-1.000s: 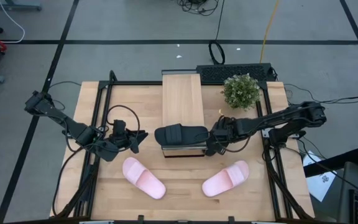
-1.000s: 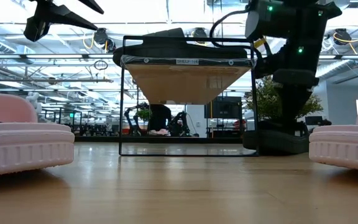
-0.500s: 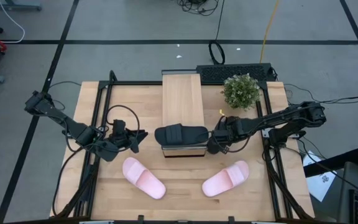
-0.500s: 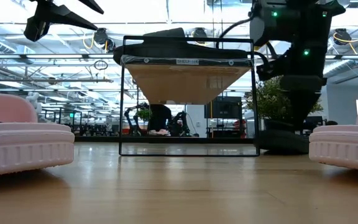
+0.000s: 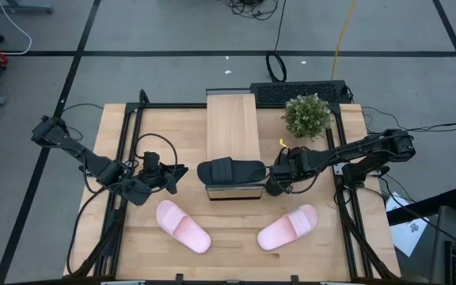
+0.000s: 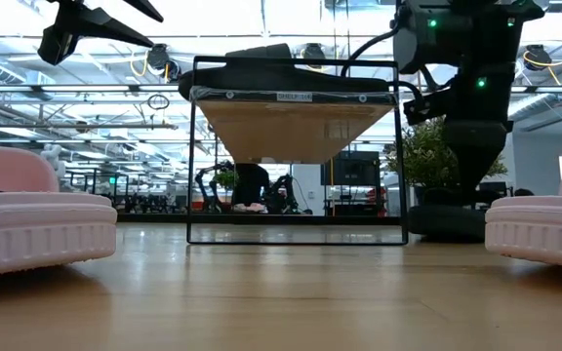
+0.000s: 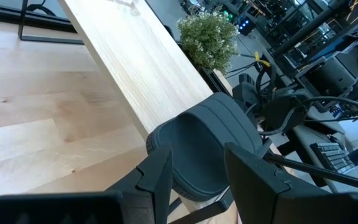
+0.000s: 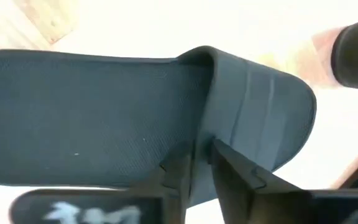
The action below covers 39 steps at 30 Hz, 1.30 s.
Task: Pick and place slides into the shelf
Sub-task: Put the black slide on the shelf
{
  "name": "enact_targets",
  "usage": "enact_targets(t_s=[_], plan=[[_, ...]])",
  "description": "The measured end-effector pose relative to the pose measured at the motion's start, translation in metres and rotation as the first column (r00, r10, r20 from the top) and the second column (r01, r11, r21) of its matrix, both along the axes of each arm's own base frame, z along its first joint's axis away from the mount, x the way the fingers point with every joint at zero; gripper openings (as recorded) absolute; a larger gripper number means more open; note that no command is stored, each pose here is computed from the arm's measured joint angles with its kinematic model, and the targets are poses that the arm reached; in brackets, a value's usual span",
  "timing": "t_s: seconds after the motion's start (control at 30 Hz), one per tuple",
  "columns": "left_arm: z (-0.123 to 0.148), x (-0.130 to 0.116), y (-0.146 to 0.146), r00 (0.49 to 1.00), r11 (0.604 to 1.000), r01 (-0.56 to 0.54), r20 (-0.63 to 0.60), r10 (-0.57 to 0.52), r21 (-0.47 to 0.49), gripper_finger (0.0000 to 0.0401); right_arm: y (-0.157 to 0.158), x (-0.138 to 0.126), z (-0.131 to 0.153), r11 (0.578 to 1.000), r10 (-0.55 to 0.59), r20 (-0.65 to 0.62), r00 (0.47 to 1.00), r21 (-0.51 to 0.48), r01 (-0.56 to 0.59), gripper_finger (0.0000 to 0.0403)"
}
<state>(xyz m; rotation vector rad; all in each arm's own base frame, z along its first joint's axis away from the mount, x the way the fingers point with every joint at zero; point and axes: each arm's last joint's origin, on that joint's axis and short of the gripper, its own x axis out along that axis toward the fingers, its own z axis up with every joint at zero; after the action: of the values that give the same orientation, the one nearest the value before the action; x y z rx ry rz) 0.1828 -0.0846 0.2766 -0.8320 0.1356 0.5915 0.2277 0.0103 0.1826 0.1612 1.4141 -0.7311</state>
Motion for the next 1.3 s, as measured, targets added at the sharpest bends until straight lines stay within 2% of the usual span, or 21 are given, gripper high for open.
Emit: enact_targets(t_s=[0.13, 0.63, 0.93, 1.03, 1.3], plan=[[0.0, 0.0, 0.0, 1.0, 1.0, 0.0, 0.0, 0.0, 0.0, 0.014, 0.0, 0.0, 0.0, 1.0, 0.014, -0.001, 1.0, 0.003, -0.014, 0.0005], [0.0, 0.0, 0.0, 1.0, 1.0, 0.0, 0.0, 0.0, 0.0, 0.014, 0.0, 0.0, 0.001, 1.0, -0.002, 0.011, 1.0, 0.008, 0.002, 0.0], [0.0, 0.0, 0.0, 1.0, 1.0, 0.0, 0.0, 0.0, 0.0, 0.014, 0.0, 0.002, 0.034, 1.0, -0.003, 0.076, 0.997, 0.008, 0.002, 0.0], [0.0, 0.0, 0.0, 1.0, 1.0, 0.001, -0.001, -0.001, 0.002, 0.014, 0.001, 0.002, 0.037, 1.0, -0.006, 0.091, 0.996, 0.017, 0.004, 0.0], [0.0, 0.0, 0.0, 1.0, 1.0, 0.002, -0.002, -0.002, 0.004, 0.014, 0.007, 0.008, 0.036, 0.978, -0.019, 0.144, 0.989, 0.21, -0.012, 0.0005]])
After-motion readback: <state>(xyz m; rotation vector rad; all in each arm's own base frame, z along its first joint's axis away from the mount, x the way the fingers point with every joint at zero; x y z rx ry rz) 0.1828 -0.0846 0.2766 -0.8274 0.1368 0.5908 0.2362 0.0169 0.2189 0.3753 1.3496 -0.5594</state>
